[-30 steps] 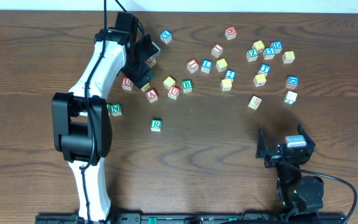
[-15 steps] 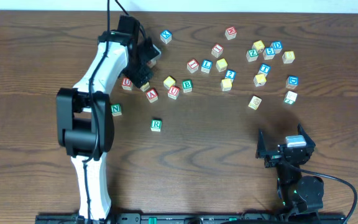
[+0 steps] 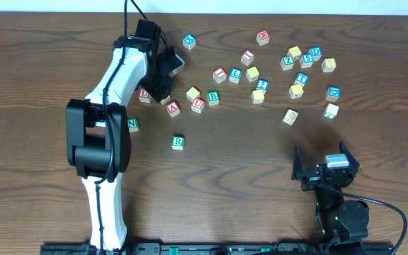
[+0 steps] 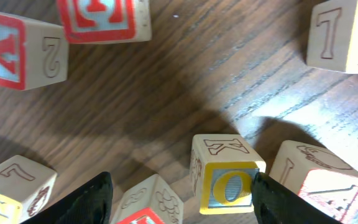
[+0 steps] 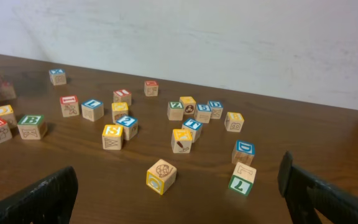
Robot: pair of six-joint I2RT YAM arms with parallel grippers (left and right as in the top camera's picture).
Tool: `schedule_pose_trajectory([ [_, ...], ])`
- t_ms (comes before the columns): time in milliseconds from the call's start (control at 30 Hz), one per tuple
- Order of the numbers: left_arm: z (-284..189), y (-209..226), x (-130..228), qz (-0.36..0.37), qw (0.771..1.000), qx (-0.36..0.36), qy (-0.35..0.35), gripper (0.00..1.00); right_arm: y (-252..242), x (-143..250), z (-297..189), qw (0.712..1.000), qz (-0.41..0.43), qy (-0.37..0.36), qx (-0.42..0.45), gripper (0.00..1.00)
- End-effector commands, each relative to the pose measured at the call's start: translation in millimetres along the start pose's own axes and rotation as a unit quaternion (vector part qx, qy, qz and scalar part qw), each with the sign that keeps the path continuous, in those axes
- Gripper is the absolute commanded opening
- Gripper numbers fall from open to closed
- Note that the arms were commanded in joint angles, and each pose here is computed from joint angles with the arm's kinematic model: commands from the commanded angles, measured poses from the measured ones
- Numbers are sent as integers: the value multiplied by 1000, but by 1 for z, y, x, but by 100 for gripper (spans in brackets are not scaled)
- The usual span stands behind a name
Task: Spell out ROBOT
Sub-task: 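Lower the left gripper and grasp the yellow O block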
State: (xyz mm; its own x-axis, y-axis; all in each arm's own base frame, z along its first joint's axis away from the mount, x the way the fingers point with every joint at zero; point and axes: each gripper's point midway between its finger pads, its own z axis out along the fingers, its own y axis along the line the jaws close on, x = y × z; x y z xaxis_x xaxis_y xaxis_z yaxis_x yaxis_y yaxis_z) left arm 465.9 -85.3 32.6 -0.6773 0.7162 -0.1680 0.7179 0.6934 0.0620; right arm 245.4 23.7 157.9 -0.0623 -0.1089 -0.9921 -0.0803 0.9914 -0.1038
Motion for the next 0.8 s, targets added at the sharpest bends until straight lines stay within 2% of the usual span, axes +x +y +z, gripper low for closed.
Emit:
schedule_pose_trajectory([
  [0, 11, -7, -2, 11, 1000, 7, 12, 70, -1, 0, 0, 1000, -5, 0, 1, 99],
  [533, -5, -11, -12, 20, 1000, -2, -2, 70, -1, 0, 0, 1000, -5, 0, 1, 99],
  [767, -5, -11, -11, 20, 1000, -1, -1, 63, -1, 0, 0, 1000, -5, 0, 1, 99],
])
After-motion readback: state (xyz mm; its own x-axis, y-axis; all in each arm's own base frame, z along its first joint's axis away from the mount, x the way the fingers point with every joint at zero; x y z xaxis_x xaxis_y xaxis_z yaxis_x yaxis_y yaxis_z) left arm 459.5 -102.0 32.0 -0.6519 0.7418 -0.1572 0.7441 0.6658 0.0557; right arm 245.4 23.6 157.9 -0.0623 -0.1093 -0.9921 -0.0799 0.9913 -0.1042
